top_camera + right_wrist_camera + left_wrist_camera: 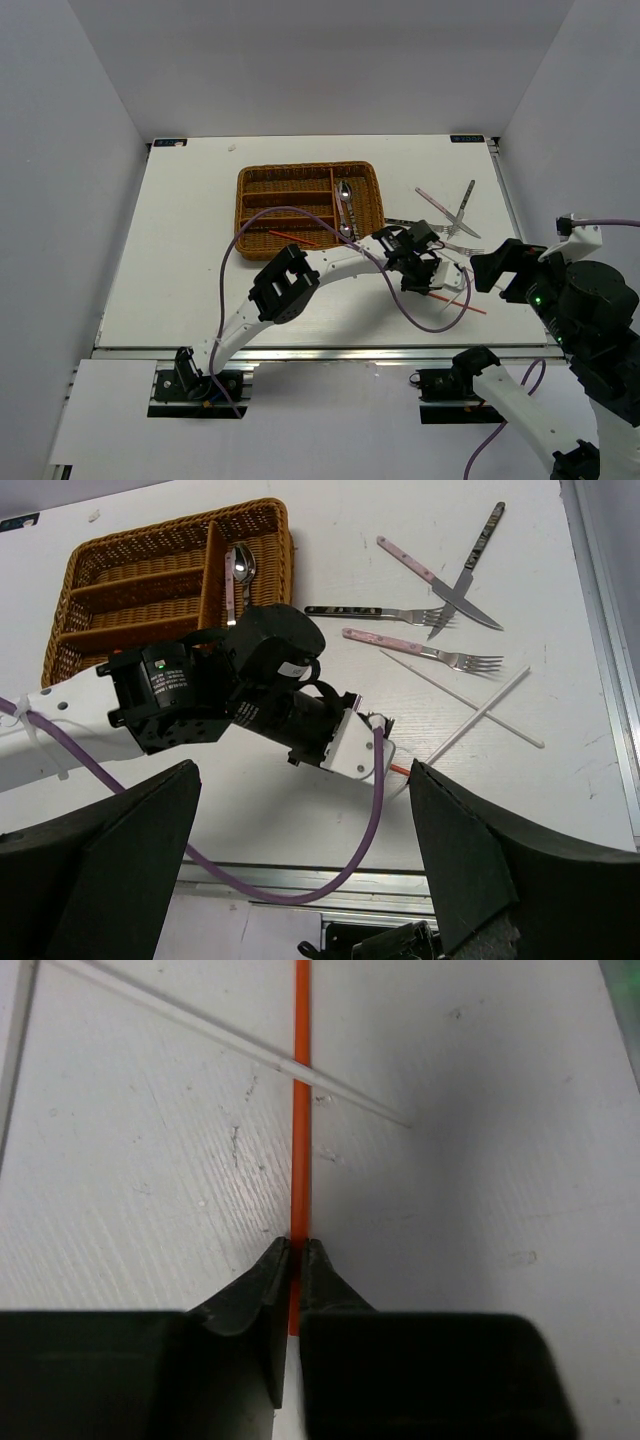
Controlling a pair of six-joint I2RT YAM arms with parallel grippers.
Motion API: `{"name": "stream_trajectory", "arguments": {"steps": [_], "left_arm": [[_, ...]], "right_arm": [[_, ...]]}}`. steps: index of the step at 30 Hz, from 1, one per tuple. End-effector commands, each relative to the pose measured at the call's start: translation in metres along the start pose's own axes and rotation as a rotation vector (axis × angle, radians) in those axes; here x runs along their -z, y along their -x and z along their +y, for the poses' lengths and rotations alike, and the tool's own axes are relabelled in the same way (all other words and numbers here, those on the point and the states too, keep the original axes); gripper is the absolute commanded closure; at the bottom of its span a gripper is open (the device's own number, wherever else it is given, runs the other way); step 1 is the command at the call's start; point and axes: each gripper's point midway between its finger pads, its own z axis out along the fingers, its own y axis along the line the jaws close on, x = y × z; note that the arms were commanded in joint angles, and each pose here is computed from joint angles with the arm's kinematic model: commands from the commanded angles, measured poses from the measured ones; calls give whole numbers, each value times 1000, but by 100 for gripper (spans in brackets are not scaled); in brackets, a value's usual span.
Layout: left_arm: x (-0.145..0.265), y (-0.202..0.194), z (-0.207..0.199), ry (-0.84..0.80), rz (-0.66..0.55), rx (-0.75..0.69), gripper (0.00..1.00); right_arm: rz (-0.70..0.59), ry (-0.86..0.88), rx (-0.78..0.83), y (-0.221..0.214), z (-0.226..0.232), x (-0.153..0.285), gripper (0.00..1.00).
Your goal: Sort the eating utensils into containers
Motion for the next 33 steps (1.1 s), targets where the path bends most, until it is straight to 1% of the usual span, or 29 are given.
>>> {"name": "stream_trajectory", "arguments": {"steps": [1, 3, 7, 8, 10, 11, 18, 23, 25, 27, 30, 32, 33], "left_arm": [[-4, -48, -36, -120, 176, 22, 87], [-9, -56, -36, -114, 196, 27, 89], [-14, -67, -33, -88, 224, 39, 89], [-14, -70, -34, -82, 233, 45, 88], [-15, -81, -36, -75, 266, 58, 80], [-16, -85, -38, -75, 279, 66, 79], [-11, -111, -51, -103, 393, 119, 76], [-7, -121, -56, -135, 461, 140, 76], [-4, -127, -61, -155, 494, 152, 77], [-3, -133, -65, -163, 519, 161, 83], [2, -145, -74, -170, 561, 183, 87], [4, -147, -75, -155, 562, 186, 90], [5, -156, -80, -160, 583, 198, 93]], "right_arm": [[-49, 8, 9, 12, -1, 8, 11], [-57, 9, 10, 14, -1, 11, 11], [-67, 10, 18, 16, -2, 16, 11], [-69, 8, 20, 16, -3, 16, 11], [-75, 5, 21, 17, -4, 18, 11], [-77, 3, 20, 17, -5, 18, 11], [-96, 14, 18, 21, -4, 24, 11], [-104, 25, 14, 23, -2, 26, 11], [-109, 26, 11, 24, -2, 27, 11], [-114, 25, 10, 24, -3, 28, 11], [-126, 29, 6, 26, -3, 31, 11], [-135, 32, 4, 28, -3, 33, 11], [-136, 33, 5, 28, -3, 34, 11]]}}
